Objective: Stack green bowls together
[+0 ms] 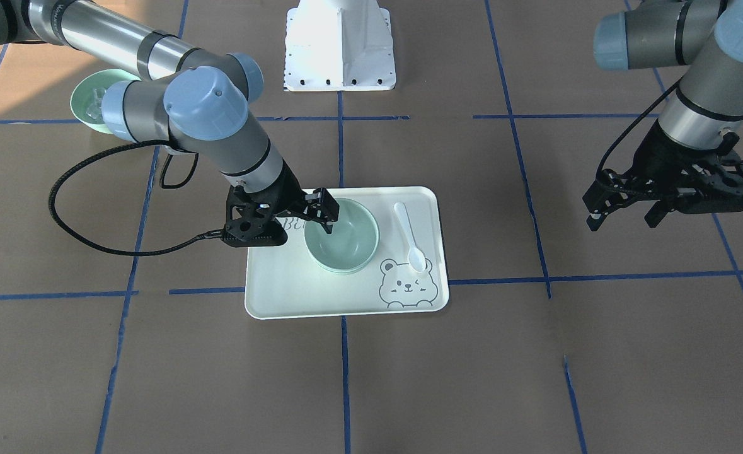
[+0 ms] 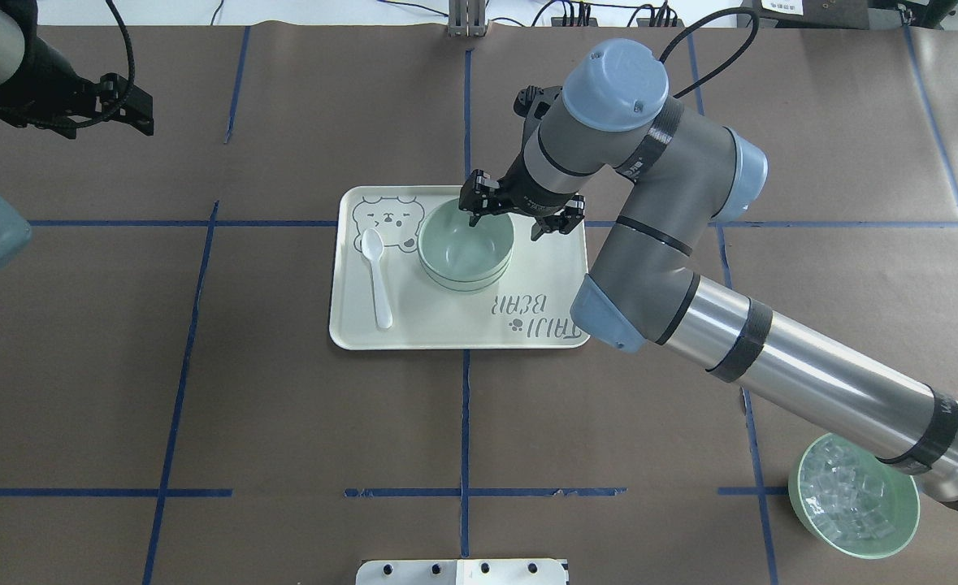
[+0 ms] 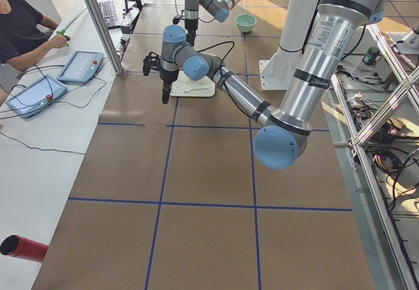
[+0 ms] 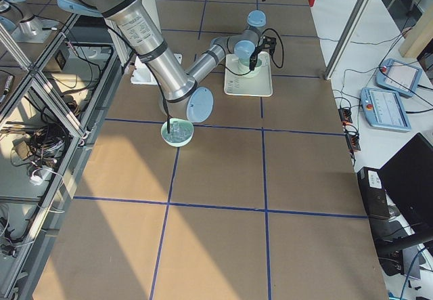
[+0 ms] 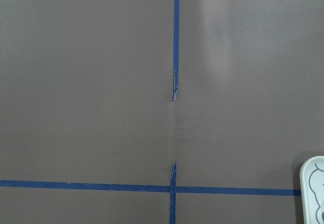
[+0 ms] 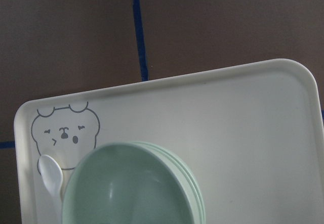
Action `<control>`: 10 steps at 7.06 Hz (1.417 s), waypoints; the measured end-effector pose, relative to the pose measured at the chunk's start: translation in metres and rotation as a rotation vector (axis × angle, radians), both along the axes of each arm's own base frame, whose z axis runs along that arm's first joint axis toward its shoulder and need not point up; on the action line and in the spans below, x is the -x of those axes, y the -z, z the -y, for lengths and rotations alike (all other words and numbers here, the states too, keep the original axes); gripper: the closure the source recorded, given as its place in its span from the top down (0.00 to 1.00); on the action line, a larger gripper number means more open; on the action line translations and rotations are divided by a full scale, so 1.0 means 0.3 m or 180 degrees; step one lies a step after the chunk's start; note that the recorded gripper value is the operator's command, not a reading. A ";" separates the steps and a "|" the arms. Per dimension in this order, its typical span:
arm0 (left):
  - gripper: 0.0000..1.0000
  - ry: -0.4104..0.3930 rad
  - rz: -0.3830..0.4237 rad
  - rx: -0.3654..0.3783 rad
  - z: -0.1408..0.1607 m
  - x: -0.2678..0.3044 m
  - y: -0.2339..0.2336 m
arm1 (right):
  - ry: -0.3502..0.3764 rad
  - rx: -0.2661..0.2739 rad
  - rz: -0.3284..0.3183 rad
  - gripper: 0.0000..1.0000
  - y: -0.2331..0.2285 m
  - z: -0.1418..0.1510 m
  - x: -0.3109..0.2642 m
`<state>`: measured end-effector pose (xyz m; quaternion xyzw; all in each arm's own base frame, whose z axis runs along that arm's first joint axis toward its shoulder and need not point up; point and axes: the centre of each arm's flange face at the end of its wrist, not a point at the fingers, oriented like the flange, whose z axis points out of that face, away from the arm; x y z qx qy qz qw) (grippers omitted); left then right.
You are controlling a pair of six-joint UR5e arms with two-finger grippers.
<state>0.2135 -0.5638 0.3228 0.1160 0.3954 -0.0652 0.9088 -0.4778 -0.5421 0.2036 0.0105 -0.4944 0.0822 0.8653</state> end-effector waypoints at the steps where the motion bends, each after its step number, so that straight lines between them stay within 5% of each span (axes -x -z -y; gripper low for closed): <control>1: 1.00 -0.0034 -0.0015 0.0004 -0.001 0.013 -0.006 | -0.0032 -0.0017 -0.0109 1.00 -0.024 0.016 -0.095; 5: 1.00 -0.0418 0.0045 -0.0191 0.009 0.339 -0.222 | 0.0397 -0.0669 -0.0668 1.00 -0.351 -0.034 -0.521; 10: 1.00 -0.0733 0.0171 -0.0133 -0.096 0.768 -0.739 | 0.0935 -0.0905 -0.0854 1.00 -0.918 -0.068 -1.147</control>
